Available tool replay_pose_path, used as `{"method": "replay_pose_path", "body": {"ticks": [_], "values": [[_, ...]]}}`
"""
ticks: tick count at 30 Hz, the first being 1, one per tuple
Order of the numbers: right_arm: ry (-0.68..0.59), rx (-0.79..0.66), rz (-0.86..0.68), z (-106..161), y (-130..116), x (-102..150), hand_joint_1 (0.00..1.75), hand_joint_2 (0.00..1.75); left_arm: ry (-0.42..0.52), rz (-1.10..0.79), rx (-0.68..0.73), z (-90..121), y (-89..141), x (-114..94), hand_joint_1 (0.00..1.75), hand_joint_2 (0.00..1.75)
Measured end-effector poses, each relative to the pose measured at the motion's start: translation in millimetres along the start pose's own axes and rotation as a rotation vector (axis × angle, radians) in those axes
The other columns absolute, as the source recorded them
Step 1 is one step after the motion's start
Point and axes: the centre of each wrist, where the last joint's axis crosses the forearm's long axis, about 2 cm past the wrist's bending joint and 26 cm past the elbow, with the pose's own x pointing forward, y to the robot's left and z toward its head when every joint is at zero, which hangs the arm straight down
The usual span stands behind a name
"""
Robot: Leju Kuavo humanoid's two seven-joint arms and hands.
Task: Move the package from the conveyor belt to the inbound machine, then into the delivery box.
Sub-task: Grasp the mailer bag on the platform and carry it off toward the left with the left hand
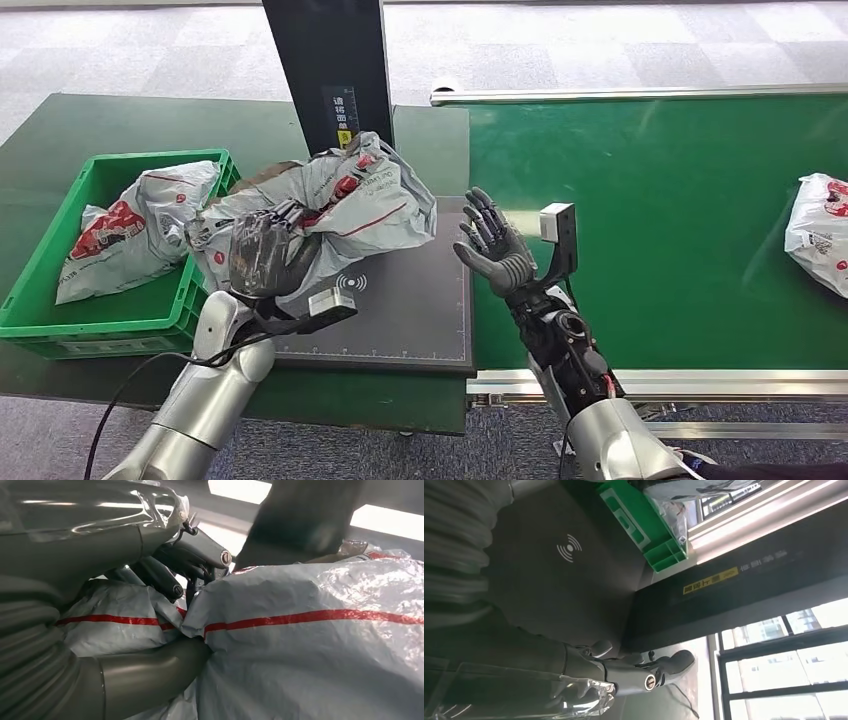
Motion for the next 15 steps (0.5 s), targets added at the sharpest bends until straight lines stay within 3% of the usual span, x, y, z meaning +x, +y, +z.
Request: {"method": "replay_pose_path", "body": {"ticks": [5,9,15], "values": [[0.001,0.014,-0.01,-1.6,1.5,-0.4,0.0,1.75,-0.029,-0.045,0.097,-8.0,17.8,1.4,1.75,1.75],[0.016,-0.016,0.046,-3.4,2.4,-0.7,0.0,1.75,-0.115,-0.074,0.187,-11.5,31.7,3.9,1.75,1.75],[0.045,-0.022,0.162,-4.0,6.0,-4.2,0.0,1.75,-0.142,-0.305,0.34,-26.6,85.2,0.0,1.75,1.75]]}}
